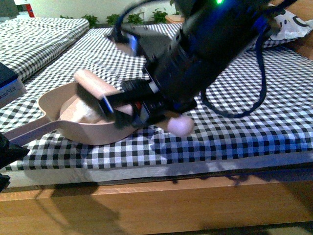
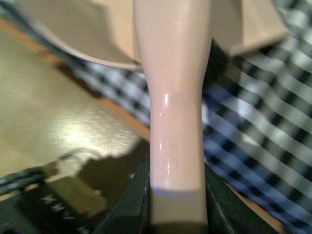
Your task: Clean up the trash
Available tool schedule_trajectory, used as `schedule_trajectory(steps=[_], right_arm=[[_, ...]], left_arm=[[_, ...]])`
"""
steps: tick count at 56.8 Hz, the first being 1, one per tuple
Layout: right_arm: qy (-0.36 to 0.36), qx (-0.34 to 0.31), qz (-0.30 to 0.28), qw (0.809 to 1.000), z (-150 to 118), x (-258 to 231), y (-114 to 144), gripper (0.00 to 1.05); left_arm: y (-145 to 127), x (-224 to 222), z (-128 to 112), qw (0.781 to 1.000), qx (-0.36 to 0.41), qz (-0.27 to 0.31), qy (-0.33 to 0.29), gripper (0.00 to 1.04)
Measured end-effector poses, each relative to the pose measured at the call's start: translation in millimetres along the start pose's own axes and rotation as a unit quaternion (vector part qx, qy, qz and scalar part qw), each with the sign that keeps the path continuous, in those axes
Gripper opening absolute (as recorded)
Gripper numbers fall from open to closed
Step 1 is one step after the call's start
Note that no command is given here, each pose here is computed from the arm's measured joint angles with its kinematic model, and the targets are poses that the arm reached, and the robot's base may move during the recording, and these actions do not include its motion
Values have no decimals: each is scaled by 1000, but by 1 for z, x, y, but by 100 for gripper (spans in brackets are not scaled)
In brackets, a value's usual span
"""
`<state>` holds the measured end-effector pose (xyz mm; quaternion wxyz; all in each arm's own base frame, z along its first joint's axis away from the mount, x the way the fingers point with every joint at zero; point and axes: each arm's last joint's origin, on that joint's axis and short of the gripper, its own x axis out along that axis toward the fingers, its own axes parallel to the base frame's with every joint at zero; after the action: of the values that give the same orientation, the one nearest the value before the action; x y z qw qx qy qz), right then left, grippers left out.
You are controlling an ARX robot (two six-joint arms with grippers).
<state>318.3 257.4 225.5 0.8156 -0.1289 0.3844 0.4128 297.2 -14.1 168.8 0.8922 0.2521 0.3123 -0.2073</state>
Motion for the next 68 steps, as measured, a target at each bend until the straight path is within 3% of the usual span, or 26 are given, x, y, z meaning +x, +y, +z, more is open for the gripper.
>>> schedule_trajectory(steps=[4, 9, 24, 32, 42, 50, 61, 68], right_arm=[[-19, -10, 36, 999, 5, -20, 5, 21], [-31, -19, 28, 999, 5, -39, 3, 21], [-47, 14, -56, 997, -17, -62, -30, 21], [-102, 54, -98, 989, -20, -88, -34, 21], [-205, 111, -113, 966, -31, -158, -28, 21], [-269, 153, -108, 945, -50, -211, -25, 21], [-352, 174, -139, 909, -88, -283, -8, 21], [-403, 180, -160, 883, -104, -316, 11, 21]], left_arm=[[0, 0, 0, 1000, 0, -1, -1, 27], [0, 0, 0, 1000, 1, -1, -1, 27], [0, 0, 0, 1000, 1, -1, -1, 27], [1, 0, 0, 1000, -5, 13, -11, 27], [11, -16, 13, 977, -123, 147, -92, 27], [10, -46, 27, 949, -195, 210, -135, 27], [-37, -100, 54, 927, -217, 220, -213, 27], [-68, -129, 58, 912, -220, 241, -249, 27]])
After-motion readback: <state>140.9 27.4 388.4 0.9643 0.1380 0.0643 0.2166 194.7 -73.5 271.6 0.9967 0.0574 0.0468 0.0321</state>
